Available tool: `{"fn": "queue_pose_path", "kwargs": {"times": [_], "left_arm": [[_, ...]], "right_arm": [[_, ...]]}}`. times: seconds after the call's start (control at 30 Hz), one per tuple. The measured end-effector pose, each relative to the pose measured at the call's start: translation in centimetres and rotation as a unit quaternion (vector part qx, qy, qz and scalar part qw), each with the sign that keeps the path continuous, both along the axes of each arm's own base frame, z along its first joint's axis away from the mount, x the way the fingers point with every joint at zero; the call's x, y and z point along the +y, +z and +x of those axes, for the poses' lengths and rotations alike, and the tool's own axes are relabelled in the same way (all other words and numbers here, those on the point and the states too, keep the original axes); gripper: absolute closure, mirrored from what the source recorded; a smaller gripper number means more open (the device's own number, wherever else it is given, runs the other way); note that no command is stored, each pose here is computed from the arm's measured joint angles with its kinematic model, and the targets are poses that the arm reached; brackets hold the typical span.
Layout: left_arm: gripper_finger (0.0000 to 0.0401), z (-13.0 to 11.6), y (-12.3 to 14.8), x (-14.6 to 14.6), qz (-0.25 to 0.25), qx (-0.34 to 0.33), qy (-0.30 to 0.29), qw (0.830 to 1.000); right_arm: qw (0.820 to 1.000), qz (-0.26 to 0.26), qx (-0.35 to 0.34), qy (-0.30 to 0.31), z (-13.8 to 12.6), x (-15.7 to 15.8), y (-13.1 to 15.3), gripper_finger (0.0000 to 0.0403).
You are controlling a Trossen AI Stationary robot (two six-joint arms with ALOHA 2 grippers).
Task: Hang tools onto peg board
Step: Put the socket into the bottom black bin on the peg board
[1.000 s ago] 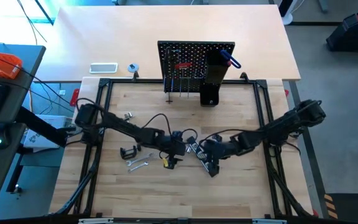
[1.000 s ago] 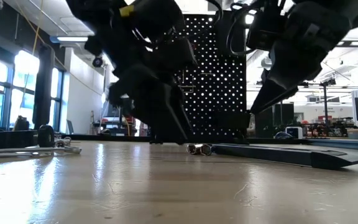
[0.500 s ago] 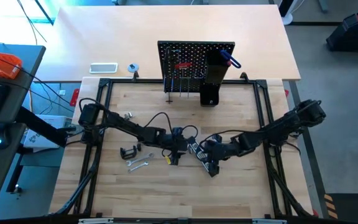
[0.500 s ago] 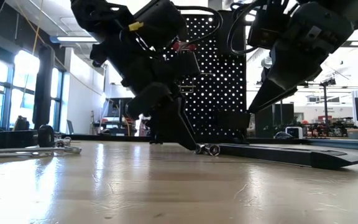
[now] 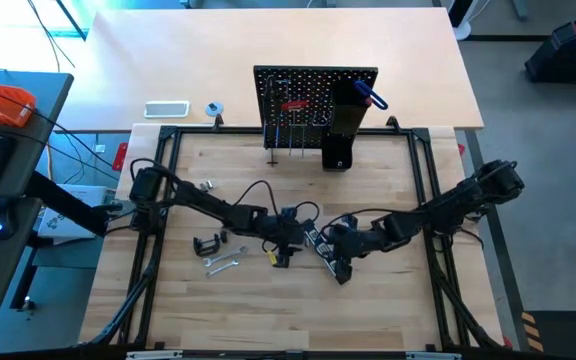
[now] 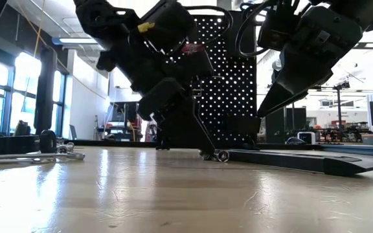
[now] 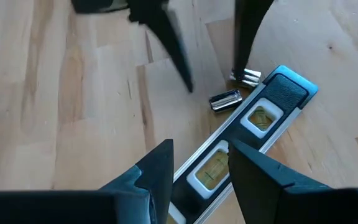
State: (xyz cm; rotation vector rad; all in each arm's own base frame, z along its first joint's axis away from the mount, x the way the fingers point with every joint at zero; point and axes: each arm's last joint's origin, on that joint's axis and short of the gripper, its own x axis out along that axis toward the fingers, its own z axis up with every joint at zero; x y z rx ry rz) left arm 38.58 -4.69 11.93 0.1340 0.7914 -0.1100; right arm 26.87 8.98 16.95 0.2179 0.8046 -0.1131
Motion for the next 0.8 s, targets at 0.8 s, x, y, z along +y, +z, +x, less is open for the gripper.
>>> {"fn": "queue_pose_path", "kwargs": {"times": [0.8], "left_arm": [[0.0348, 0.2, -1.8, -0.4, -0.009, 0.017, 0.0, 1.0]], "right_arm": [[1.0, -0.008, -0.003, -0.001, -0.1, 0.3, 0.0, 0.0258]]}}
